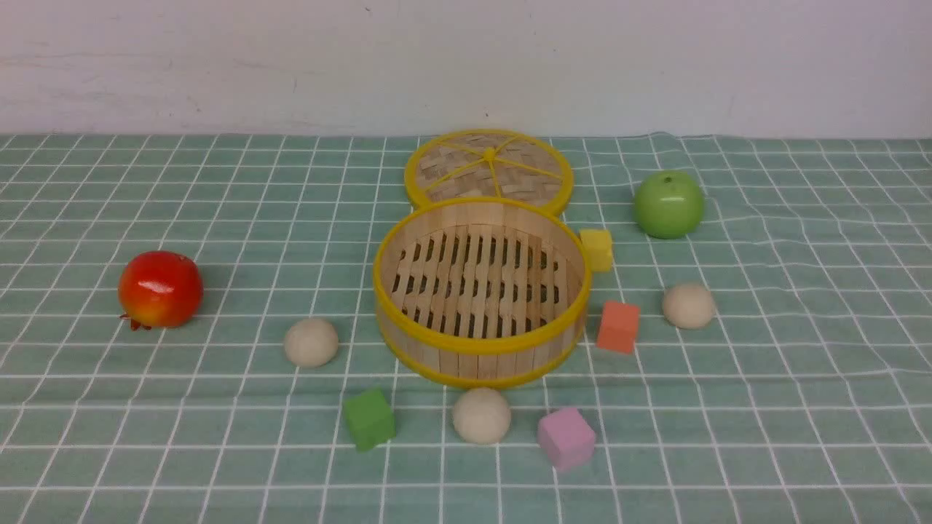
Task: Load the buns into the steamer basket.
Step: Use the left arm to grab a steamed stuffed bun
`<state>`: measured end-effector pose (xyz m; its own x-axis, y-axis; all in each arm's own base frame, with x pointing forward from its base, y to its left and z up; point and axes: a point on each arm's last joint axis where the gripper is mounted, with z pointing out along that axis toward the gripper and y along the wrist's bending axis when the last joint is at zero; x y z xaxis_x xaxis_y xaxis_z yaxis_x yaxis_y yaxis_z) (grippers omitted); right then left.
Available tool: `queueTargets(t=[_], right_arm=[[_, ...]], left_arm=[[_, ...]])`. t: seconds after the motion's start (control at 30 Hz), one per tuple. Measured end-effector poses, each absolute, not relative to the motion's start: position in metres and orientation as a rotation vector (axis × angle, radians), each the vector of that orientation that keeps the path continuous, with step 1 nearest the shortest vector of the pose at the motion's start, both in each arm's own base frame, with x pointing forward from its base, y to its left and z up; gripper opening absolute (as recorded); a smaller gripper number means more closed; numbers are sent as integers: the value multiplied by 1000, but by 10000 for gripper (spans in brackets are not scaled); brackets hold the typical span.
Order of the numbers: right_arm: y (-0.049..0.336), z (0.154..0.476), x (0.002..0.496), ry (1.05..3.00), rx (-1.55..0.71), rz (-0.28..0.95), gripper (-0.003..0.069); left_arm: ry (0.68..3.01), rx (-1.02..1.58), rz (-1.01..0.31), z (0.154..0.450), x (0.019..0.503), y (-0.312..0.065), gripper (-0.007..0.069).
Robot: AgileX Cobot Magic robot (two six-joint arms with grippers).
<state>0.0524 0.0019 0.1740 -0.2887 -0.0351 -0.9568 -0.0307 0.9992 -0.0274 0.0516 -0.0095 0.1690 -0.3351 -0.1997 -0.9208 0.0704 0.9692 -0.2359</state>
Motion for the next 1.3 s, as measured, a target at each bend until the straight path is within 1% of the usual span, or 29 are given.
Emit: queueTargets(t=[1.2, 1.27, 1.3], right_arm=[[2, 174, 52, 1864, -48, -4, 240], [2, 174, 52, 1864, -48, -4, 240], [2, 174, 52, 1864, -48, -4, 240]], left_arm=[[1887, -95, -276, 170, 52, -9, 238], [1852, -152, -342, 173, 53, -11, 238], [1811, -229, -426, 176, 53, -12, 238]])
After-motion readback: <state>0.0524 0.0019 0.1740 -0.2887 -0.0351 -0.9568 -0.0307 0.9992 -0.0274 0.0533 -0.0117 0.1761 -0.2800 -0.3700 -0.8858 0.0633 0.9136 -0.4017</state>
